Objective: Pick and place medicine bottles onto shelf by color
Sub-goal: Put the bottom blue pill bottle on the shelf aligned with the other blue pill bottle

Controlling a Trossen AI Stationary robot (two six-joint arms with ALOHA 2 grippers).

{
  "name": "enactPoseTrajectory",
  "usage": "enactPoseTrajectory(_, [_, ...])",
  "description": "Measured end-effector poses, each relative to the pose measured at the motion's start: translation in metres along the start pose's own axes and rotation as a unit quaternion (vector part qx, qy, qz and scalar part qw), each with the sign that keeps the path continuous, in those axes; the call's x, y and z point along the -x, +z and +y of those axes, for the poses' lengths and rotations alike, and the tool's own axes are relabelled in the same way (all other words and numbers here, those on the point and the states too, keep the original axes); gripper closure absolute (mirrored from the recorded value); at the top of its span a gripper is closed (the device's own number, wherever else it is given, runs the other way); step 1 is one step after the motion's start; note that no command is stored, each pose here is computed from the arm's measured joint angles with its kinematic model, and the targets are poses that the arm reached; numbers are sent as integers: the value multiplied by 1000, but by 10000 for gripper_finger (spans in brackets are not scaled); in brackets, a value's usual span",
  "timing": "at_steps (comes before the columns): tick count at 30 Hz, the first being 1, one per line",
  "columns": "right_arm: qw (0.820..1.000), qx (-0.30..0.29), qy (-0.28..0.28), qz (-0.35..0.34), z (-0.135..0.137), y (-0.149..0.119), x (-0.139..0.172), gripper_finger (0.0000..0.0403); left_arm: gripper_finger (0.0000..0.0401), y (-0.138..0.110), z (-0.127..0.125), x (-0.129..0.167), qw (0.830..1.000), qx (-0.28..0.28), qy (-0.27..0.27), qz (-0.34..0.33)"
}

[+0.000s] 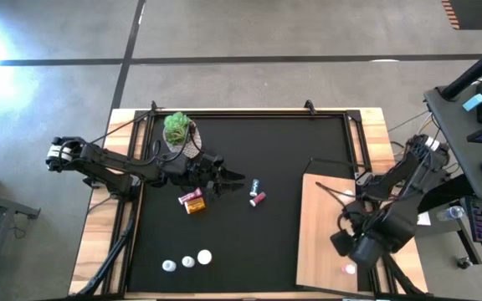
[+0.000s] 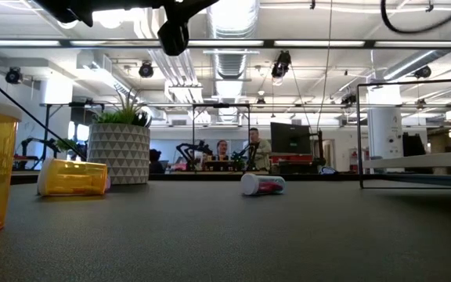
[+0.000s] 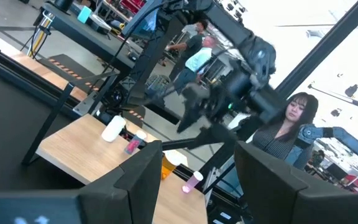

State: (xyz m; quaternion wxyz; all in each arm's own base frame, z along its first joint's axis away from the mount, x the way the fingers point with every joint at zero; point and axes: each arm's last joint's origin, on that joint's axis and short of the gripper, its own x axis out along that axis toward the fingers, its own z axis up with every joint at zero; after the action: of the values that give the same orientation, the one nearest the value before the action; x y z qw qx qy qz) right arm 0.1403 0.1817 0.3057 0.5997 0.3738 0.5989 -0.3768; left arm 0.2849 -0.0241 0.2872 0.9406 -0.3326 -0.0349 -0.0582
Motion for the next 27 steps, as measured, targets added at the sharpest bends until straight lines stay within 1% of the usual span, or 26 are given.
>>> enactPoseTrajectory(2, [999,-2,24,-28,-1,4,14,130,217,-1,0,0,1000,0,0,1])
enactPoseTrajectory(3, [998,-5,46,-48,-1,7,20,131,217,-1,1,0,1000,0,-1,3])
enactPoseTrajectory(6, [987,-22,108,-119,5,18,36,133,217,-1,1,1,1000,0,0,3])
enactPoseTrajectory(8, [980,-21,127,-155,10,29,42,133,217,-1,0,0,1000,0,-1,2])
enactPoseTrajectory(9, [978,-13,124,-166,14,35,43,133,217,0,0,0,1000,0,-2,2])
enactPoseTrajectory(11, [978,12,104,-183,22,49,41,133,217,0,-1,0,1000,0,-12,8])
enactPoseTrajectory(13, [976,54,80,-194,32,62,36,133,217,0,-2,1,999,0,-29,20])
enactPoseTrajectory(15, [972,100,70,-202,42,76,33,133,217,0,-4,2,998,0,-45,33])
enactPoseTrajectory(17, [964,144,70,-213,51,89,31,133,217,-1,-5,4,997,1,-57,48])
enactPoseTrajectory(20, [942,219,95,-234,69,107,26,133,217,-2,-6,8,994,5,-63,89])
enactPoseTrajectory(22, [926,262,108,-251,80,116,22,133,217,-3,-7,13,991,8,-58,117])
enactPoseTrajectory(23, [920,272,113,-259,84,122,20,133,217,-3,-7,16,990,10,-53,129])
enactPoseTrajectory(27, [909,300,96,-273,91,141,12,133,217,-8,-3,27,982,19,-6,187])
